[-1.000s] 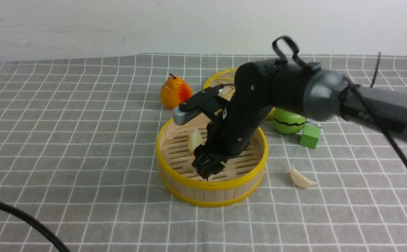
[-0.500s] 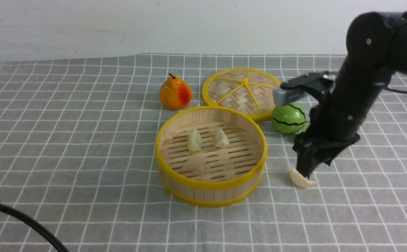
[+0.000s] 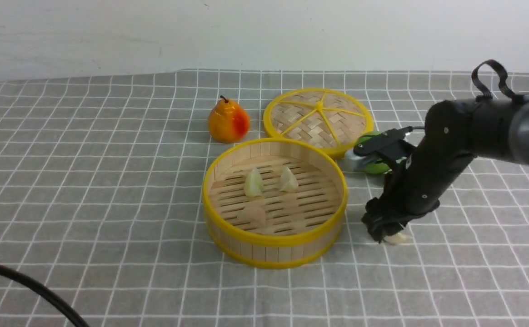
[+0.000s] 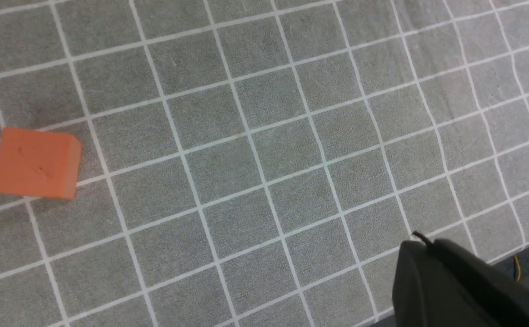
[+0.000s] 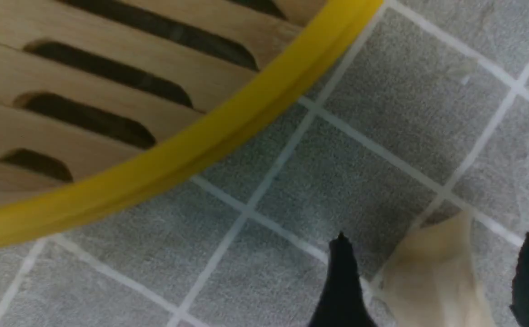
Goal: Put the dumplings into the steamer on the table with the grey tablecloth.
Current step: 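Reach for and grasp a dumpling lying on the table beside the steamer, then place the dumpling in the bamboo steamer basket with the right gripper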
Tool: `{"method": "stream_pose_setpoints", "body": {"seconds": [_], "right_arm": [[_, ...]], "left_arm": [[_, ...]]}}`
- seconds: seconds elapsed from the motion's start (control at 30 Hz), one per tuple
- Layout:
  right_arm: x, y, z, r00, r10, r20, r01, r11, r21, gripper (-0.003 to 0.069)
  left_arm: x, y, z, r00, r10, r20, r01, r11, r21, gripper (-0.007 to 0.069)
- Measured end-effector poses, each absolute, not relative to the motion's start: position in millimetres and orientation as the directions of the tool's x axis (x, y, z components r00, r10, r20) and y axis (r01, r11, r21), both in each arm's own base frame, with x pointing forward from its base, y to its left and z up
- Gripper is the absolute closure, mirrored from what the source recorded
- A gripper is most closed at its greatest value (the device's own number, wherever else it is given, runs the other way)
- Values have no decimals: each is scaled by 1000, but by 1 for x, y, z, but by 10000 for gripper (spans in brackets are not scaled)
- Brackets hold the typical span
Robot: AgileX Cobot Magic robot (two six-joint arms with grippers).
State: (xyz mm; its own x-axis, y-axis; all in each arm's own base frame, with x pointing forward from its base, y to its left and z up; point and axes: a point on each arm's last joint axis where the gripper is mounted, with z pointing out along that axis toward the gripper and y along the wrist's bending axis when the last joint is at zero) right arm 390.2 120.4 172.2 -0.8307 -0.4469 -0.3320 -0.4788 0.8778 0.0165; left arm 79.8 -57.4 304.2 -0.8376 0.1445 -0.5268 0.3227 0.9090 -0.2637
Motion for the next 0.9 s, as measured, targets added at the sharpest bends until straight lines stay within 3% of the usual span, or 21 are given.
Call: {"method": "stream_pose_setpoints", "body": {"seconds": [0.13, 0.27, 0.43, 0.6, 0.67, 0.77, 0.9], "right_arm": [[392, 120, 163, -833, -455, -316, -482, 876, 11, 245], [391, 120, 167, -834, -463, -301, -488, 873, 11, 419], [393, 127, 203, -824, -489, -284, -515, 857, 19, 412], [389, 168, 263, -749, -524, -405, -586, 809, 38, 412], [387, 189, 272, -713, -534, -455, -618, 785, 47, 412], [386, 222, 264, -673, -531, -514, -647, 760, 62, 412], [393, 241, 229, -702, -506, -502, -624, 776, 89, 412]], "left_arm": [[79, -58, 304, -840, 142, -524, 323, 907, -271, 629], [79, -58, 304, -844, 145, -516, 322, 907, -271, 625], [77, -57, 302, -854, 154, -498, 319, 909, -267, 622], [78, -57, 303, -850, 150, -505, 320, 908, -269, 622], [79, -58, 304, -845, 146, -514, 321, 907, -271, 622], [80, -58, 305, -837, 138, -530, 323, 906, -274, 620], [80, -58, 305, -831, 134, -540, 325, 905, -276, 615]]}}
